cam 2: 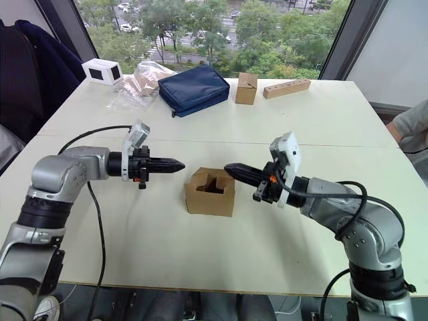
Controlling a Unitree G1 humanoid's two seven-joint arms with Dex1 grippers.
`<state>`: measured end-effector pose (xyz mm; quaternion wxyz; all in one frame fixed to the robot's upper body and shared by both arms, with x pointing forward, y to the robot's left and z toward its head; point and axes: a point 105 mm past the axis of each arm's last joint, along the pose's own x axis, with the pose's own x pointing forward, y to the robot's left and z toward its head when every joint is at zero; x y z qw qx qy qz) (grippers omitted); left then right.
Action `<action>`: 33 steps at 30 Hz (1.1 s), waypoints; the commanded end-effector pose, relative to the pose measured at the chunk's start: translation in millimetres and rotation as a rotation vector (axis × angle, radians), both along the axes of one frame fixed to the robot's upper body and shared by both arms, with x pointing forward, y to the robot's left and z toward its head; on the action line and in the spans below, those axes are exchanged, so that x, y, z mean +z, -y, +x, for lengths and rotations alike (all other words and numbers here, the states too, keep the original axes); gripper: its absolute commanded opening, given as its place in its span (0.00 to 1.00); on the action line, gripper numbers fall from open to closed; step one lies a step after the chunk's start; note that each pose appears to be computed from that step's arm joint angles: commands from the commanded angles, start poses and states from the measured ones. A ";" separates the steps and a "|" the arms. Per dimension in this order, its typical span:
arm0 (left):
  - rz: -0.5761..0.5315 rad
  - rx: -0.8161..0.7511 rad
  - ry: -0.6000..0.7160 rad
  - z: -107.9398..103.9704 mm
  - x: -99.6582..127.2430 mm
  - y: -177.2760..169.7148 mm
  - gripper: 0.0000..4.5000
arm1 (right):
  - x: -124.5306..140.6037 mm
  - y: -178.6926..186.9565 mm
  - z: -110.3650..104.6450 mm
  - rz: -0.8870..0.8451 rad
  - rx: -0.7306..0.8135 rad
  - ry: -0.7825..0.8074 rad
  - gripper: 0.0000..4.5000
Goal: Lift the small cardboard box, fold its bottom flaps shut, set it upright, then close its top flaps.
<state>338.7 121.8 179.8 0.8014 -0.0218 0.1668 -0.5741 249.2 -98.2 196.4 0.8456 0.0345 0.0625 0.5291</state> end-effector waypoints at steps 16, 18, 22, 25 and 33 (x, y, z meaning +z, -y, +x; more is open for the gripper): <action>-0.028 -0.155 -0.061 28.4 -35.1 69.5 0.02 | -37.6 -35.6 13.4 -0.099 0.063 -0.017 0.00; -0.036 -0.163 -0.065 27.0 -34.7 70.4 0.02 | -40.5 -36.0 17.8 -0.101 0.056 -0.022 0.00; -0.037 -0.165 -0.067 25.8 -35.9 70.0 0.02 | -50.7 -36.5 23.1 -0.130 0.052 -0.031 0.00; -0.036 -0.159 -0.067 25.4 -37.8 67.9 0.02 | -62.2 -37.4 26.0 -0.172 0.058 -0.037 0.00; -0.030 -0.131 -0.059 24.6 -40.4 59.4 0.02 | -72.2 -36.8 28.3 -0.211 0.060 -0.028 0.00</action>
